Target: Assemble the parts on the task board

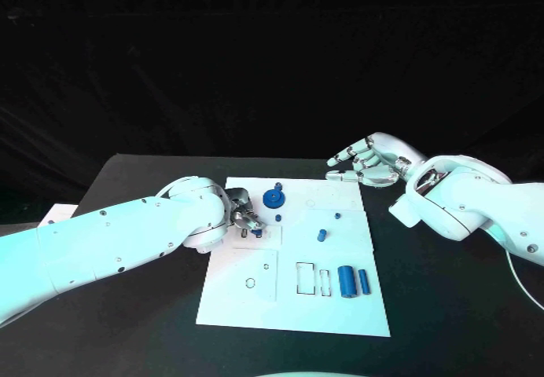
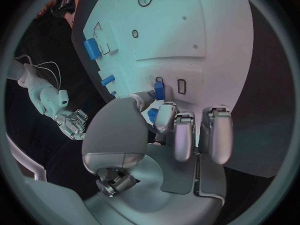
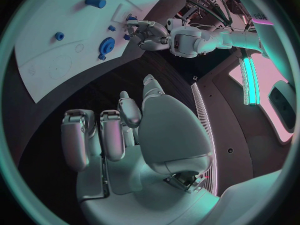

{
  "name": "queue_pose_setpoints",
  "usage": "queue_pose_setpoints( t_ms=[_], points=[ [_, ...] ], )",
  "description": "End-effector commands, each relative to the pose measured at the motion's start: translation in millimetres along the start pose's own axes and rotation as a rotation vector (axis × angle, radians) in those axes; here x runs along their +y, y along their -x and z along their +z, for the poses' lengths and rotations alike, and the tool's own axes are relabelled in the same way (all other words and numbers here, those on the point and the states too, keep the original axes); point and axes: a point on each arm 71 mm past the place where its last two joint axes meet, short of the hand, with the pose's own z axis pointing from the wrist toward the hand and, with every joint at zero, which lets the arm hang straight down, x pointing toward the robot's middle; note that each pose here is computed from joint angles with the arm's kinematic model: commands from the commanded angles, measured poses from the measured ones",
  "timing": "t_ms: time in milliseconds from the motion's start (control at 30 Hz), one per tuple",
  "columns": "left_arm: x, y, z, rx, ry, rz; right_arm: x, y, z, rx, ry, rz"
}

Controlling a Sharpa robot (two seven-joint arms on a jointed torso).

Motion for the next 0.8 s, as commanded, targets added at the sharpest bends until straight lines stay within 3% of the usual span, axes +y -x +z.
queue_pose_setpoints(
  t_ms=[33, 800],
  points=[
    [-1.0, -4.1, 0.5, 0.026, -0.003, 0.022, 0.3, -1.4, 0.3, 0.013, 0.006, -0.008],
    [0.7, -5.4, 0.5, 0.046, 0.016, 0.064, 0.0, -1.4, 0.0, 0.017, 0.007, -0.008]
  ],
)
